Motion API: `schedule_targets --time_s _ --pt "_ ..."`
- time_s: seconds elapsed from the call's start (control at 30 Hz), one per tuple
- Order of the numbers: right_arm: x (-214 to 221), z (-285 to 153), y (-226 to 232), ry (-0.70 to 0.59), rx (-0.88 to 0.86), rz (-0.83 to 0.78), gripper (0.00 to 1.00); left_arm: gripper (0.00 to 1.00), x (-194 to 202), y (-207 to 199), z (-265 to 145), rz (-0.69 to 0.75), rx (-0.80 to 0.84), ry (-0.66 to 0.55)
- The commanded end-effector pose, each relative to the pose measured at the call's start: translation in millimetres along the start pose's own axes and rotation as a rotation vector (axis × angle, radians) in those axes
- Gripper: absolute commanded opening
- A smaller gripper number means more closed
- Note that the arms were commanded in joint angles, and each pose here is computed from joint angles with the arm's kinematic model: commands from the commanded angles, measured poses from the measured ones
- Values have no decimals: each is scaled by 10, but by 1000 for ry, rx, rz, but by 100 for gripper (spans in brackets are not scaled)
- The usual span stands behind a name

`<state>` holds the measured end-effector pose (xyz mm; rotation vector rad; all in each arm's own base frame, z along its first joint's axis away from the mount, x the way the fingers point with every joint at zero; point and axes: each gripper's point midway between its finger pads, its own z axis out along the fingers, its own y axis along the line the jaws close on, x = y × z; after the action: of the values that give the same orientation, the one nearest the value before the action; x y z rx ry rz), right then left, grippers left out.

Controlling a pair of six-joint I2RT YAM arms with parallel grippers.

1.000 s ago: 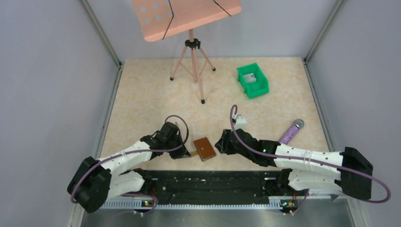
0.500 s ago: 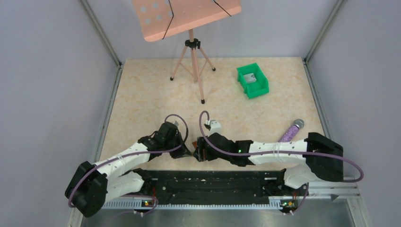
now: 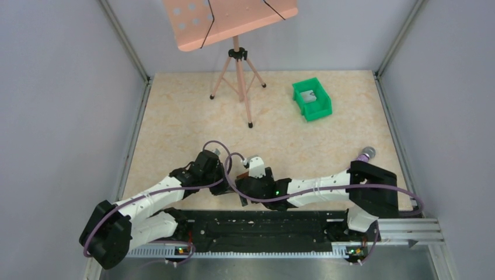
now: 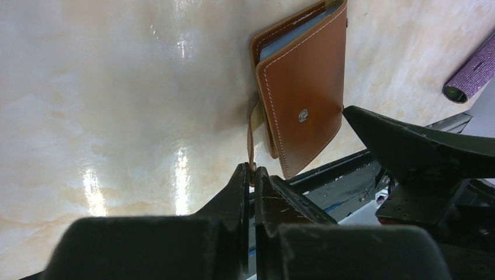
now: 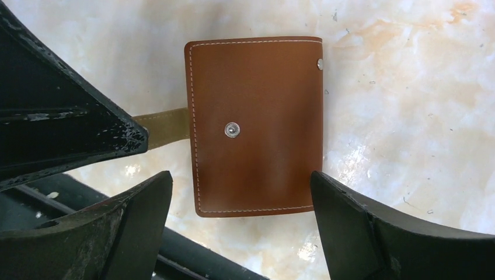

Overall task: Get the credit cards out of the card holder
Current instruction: Open the card holder at the center of the board.

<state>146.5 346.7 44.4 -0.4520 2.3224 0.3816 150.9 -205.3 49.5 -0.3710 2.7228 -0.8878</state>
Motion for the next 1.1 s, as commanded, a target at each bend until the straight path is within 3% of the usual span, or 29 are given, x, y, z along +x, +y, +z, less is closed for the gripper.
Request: schedule_targets --time_s 0.0,0.2,0.4,0.6,0.83,0.97,1.07 --pt "-91 34 30 -55 79 -54 88 0 -77 -150 -50 5 53 -30" --pt "-83 41 -178 -76 204 -91 83 0 -73 -110 -41 6 41 -32" --pt "-169 -67 -210 -124 165 -41 52 0 -66 -79 -32 8 29 -30" --pt "-222 -116 -232 -126 123 5 40 0 -78 -78 -34 14 24 -34" --pt "-294 -173 -371 -136 130 48 32 0 -83 -26 -26 19 -3 -36" --pt "-325 -230 -481 -141 138 85 23 0 -89 4 -20 19 -18 -39" --pt "-319 -242 -568 -135 141 105 10 0 -93 28 -10 21 -33 -39"
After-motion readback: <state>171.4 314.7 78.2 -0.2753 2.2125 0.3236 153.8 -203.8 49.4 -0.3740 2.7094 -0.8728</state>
